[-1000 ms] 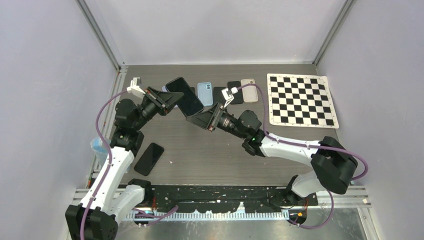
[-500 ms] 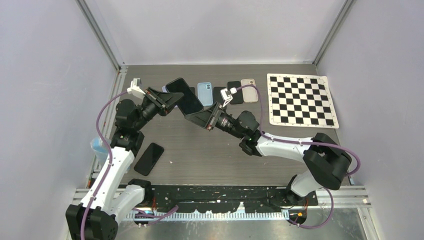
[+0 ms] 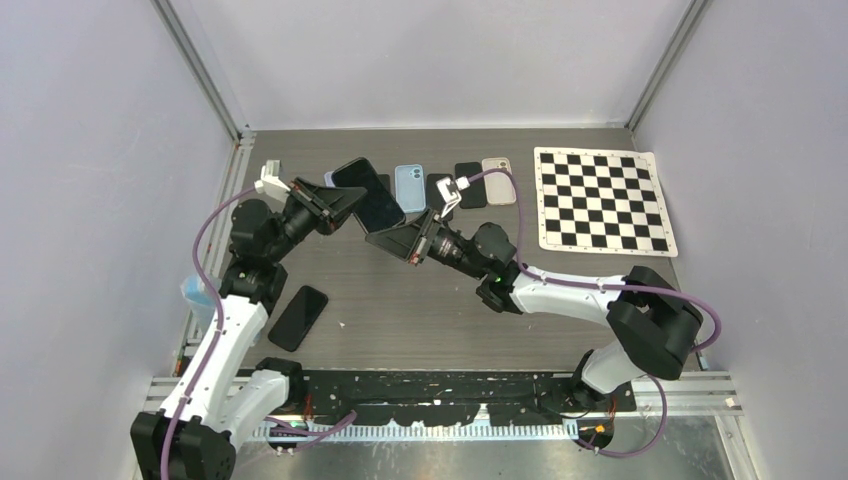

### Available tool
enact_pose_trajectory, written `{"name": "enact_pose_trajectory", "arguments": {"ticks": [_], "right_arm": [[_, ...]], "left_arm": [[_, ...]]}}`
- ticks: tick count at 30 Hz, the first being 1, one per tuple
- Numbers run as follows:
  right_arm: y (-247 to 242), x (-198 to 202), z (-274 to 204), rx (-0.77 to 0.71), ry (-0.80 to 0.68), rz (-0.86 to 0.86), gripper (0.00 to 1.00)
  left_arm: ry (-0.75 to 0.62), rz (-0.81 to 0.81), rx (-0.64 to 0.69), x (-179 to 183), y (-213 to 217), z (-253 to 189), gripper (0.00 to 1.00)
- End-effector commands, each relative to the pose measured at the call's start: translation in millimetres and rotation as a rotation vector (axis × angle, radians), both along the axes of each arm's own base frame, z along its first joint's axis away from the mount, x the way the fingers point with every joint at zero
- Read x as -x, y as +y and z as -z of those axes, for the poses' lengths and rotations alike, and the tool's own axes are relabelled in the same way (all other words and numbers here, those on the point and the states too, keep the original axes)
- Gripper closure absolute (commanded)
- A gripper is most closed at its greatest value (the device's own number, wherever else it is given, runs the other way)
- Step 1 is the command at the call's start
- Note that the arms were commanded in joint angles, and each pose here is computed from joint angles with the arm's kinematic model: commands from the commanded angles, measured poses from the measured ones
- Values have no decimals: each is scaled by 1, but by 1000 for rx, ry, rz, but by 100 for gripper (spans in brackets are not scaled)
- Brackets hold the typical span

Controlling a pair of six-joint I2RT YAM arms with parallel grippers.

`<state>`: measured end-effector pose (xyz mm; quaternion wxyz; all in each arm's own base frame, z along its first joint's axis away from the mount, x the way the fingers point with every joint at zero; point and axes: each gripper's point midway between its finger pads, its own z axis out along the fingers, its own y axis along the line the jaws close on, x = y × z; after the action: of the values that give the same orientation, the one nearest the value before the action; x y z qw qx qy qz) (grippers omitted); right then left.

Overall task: Take the phone out of the phone case
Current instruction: Remove the phone case from the phone.

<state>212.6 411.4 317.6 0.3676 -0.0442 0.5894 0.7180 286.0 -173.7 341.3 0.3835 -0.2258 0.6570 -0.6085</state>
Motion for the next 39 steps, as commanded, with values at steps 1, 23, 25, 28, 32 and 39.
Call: {"name": "enact_pose_trajectory", "arguments": {"ticks": [1,23,25,28,32,39], "right_arm": [[4,-6,22,173,-237,57,99],[-2,13,64,513,-537,-92,93],[-4,12,61,501,-524,-78,89],[-9,12,60,480,-490,-67,82],[-16,14,54,452,-447,-54,67],[-37,20,63,457,-375,-36,40]], "left_arm": [[98,-3,-5,4,1,3,100],[196,73,16,-2,-11,20,100],[190,66,10,-4,-10,20,100],[177,57,1,-5,-8,19,100],[137,30,-45,-7,-1,16,100],[62,-28,-175,-12,17,18,100]]}}
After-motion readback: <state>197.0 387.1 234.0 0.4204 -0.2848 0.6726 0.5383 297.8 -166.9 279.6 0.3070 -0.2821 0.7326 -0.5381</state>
